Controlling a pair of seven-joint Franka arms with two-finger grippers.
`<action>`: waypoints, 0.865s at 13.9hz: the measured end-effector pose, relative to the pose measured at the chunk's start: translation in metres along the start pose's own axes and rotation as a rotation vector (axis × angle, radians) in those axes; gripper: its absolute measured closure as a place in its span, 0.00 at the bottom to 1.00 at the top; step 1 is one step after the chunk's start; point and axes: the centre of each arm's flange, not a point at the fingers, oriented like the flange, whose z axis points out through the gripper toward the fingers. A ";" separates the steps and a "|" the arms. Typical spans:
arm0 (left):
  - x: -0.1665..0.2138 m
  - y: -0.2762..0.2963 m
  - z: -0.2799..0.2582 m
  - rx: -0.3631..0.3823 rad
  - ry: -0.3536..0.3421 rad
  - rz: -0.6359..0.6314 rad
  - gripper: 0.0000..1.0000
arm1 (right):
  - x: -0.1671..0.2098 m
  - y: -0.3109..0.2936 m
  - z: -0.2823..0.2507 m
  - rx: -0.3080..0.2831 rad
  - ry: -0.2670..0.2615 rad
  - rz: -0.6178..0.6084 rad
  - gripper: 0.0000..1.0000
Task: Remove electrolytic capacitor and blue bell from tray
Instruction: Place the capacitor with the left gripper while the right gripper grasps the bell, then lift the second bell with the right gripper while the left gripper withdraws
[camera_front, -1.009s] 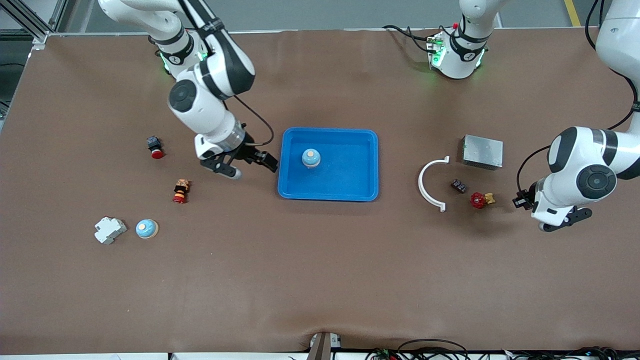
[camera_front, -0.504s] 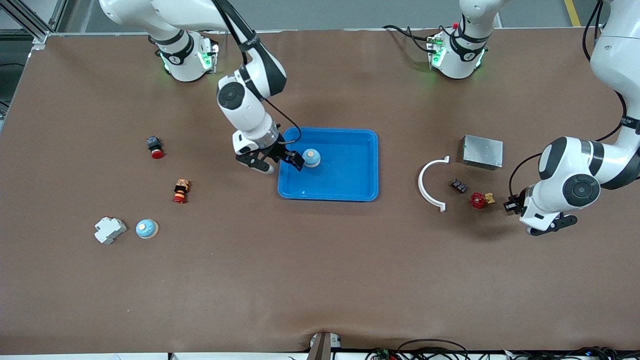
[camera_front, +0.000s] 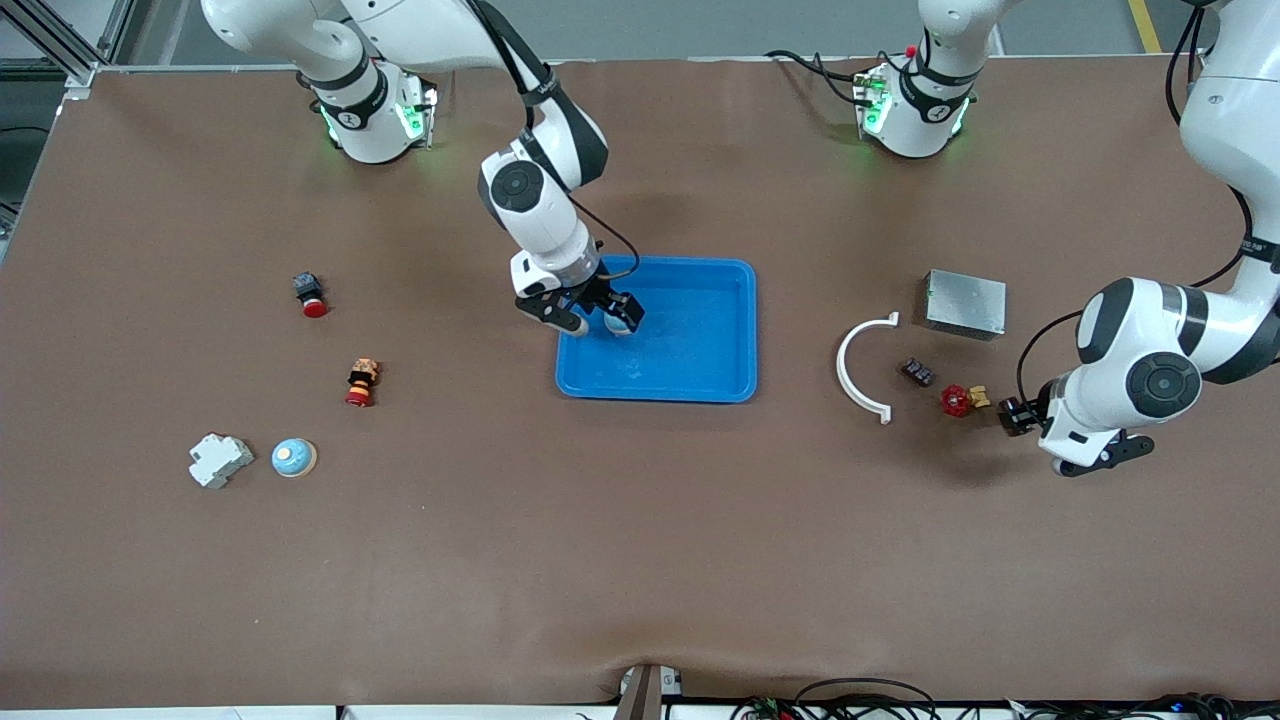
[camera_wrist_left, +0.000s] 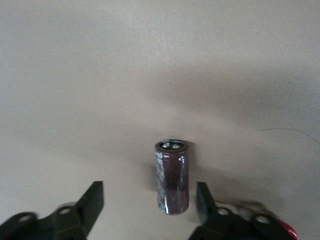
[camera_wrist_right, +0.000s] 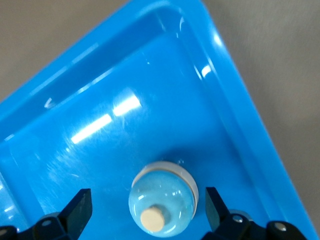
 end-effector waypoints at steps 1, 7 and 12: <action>-0.001 0.001 -0.011 0.009 0.001 0.001 0.02 | -0.005 0.001 0.004 -0.004 -0.002 -0.007 0.00; -0.022 0.021 -0.142 -0.017 -0.016 -0.045 0.00 | -0.012 0.003 0.022 -0.024 -0.003 -0.016 0.09; -0.033 0.026 -0.247 -0.043 -0.027 -0.020 0.00 | -0.010 -0.002 0.025 -0.017 -0.001 0.012 0.37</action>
